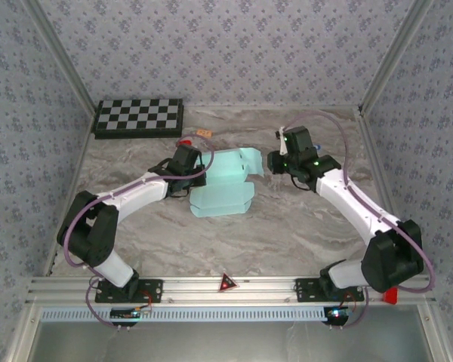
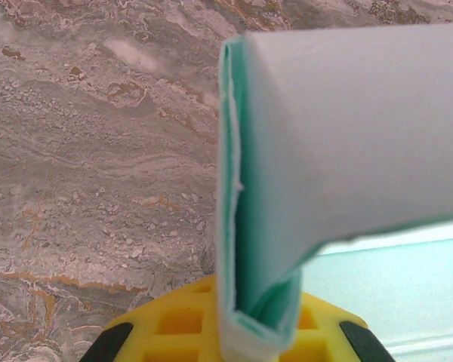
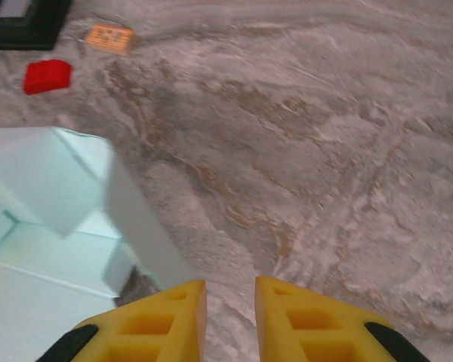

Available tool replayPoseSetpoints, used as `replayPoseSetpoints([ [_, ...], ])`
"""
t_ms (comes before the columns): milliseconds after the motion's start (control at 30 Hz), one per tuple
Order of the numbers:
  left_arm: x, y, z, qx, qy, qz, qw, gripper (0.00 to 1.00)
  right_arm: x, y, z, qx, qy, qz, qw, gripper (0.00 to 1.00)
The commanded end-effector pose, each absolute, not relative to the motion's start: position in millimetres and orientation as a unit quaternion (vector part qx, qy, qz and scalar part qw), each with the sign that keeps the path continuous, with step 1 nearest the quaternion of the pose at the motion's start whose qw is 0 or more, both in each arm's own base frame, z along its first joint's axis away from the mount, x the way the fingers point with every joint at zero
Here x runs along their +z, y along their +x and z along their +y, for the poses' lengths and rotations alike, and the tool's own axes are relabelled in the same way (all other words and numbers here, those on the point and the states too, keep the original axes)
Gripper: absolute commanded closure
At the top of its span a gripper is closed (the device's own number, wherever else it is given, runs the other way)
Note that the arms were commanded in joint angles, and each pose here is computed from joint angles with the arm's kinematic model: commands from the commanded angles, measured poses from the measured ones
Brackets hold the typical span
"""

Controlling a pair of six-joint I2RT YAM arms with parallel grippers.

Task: Fold the paper box

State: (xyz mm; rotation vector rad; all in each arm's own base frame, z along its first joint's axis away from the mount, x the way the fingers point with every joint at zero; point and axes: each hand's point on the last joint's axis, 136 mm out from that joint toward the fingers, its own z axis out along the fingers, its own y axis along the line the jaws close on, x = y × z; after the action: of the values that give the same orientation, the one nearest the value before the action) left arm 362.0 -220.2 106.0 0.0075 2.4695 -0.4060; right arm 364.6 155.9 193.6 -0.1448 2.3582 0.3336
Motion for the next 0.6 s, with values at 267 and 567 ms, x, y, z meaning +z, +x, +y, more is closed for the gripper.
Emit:
replayPoseSetpoints([
  [267,124.4,366.2,-231.0,-0.177,0.024,0.928,0.327,1.0,165.3,380.6,162.7,0.175,-0.057,0.922,0.34,0.74],
  [567,125.6,366.3,-233.1,-0.182,0.027,0.927,0.326,1.0,156.5,376.6,189.3,0.214,-0.101,0.918,0.319,0.71],
])
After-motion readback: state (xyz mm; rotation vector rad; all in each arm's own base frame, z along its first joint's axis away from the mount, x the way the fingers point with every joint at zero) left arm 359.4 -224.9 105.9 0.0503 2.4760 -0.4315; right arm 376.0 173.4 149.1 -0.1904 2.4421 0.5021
